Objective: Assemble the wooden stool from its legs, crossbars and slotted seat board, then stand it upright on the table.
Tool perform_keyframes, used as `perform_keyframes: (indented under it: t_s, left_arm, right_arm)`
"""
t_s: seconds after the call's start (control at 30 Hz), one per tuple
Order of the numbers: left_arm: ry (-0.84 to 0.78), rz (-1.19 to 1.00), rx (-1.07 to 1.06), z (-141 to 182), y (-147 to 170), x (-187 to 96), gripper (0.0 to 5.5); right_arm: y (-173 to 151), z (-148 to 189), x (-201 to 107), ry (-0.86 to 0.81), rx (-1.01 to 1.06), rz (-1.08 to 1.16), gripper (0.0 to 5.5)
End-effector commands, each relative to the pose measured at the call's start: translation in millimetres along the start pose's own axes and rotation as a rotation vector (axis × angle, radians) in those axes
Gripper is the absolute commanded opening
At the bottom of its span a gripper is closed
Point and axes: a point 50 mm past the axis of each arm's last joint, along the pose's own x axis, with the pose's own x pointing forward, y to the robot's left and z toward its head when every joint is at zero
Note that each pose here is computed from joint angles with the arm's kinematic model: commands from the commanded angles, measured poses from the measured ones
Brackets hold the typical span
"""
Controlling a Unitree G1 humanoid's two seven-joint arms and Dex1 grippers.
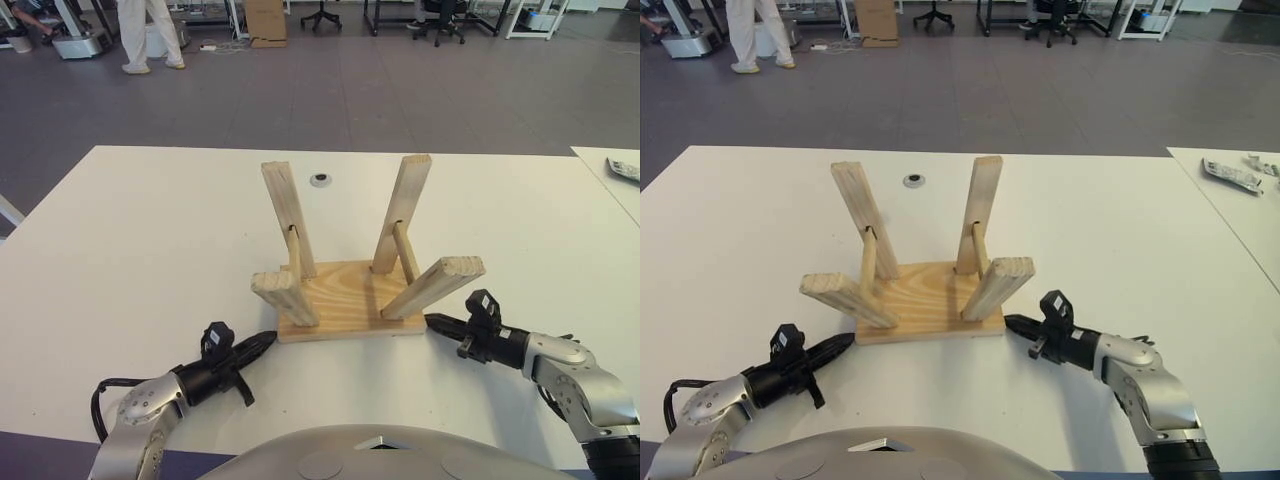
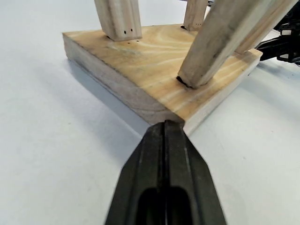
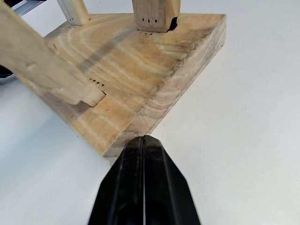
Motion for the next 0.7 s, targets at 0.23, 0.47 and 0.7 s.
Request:
perform_keyframes:
  t_s: [0.23,0.47,0.7]
  left_arm:
    - [-0.171,-0.204,0.094,57,-21,29,0.02]
    - [-0.287,-0.269,0.101,118,-24,17,0.02]
    - [-0.241,-0.246,0.050,108,-25,13,0.02]
  right_arm:
    - [14,40,6,-0.116,-0.053,0.144,0.00]
    - [28,77,-8,-0.183,-0.084,0.245,0.00]
    - [28,106,-24,-0.272,-0.083,0.245,0.00]
